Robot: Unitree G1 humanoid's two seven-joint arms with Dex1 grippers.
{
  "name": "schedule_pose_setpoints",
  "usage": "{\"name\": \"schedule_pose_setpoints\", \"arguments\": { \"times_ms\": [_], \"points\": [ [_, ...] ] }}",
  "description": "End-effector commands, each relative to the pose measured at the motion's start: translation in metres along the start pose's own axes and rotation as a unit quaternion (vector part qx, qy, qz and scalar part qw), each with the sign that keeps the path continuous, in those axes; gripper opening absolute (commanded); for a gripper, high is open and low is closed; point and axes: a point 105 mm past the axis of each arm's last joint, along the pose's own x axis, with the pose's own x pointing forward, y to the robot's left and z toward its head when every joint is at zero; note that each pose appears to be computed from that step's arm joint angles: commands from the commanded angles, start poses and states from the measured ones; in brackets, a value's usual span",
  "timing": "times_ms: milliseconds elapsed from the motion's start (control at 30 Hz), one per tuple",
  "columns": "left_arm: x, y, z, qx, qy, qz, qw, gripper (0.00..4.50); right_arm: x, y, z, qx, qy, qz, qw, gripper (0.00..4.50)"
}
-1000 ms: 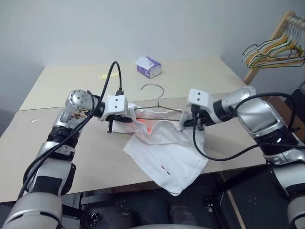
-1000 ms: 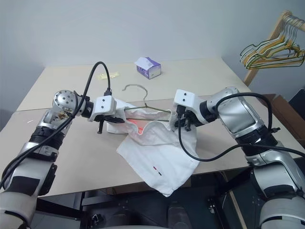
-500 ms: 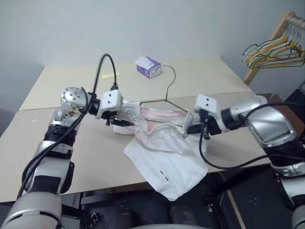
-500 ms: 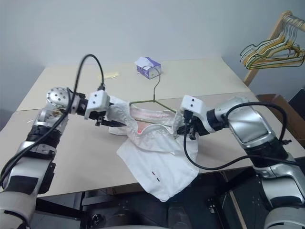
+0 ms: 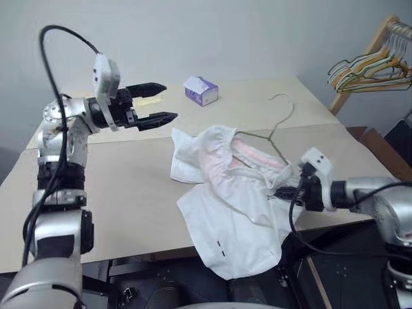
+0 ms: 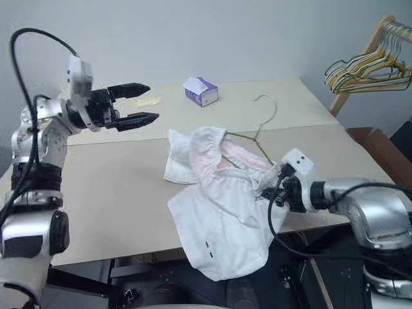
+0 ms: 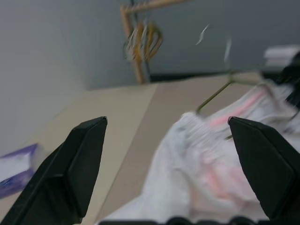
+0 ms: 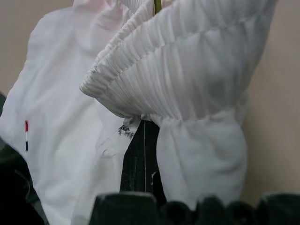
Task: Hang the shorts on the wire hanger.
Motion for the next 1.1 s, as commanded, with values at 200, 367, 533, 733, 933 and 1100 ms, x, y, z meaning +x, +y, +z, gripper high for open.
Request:
{"name": "schedule_pose_setpoints", "arguments": {
  "times_ms": [200,367,533,733,933,1100],
  "points": [
    [0.03,-0.046,0.035,-0.05,-0.101,-0.014,0.994,4.48,-0.065,-0.053,-0.024,0.16,-0.07,-0.24,0.955,0.0],
    [0.046,-0.046,0.045,-0.042,-0.133,0.012,0.99,4.48,-0.1,-0.079,-0.022,0.193,-0.079,-0.338,0.918,0.0],
    [0.061,-0.034,0.053,-0.017,-0.144,0.044,0.988,4.48,-0.131,-0.109,0.002,0.235,-0.121,-0.389,0.882,0.0],
    [0.064,-0.038,0.05,-0.014,-0.147,0.032,0.989,4.48,-0.169,-0.144,0.022,0.34,-0.187,-0.453,0.802,0.0],
    [0.061,-0.038,0.048,-0.015,-0.145,0.036,0.989,4.48,-0.195,-0.164,0.037,0.416,-0.226,-0.475,0.742,0.0],
    [0.059,-0.039,0.047,-0.013,-0.142,0.039,0.989,4.48,-0.204,-0.174,0.039,0.461,-0.237,-0.475,0.711,0.0]
  ]
}}
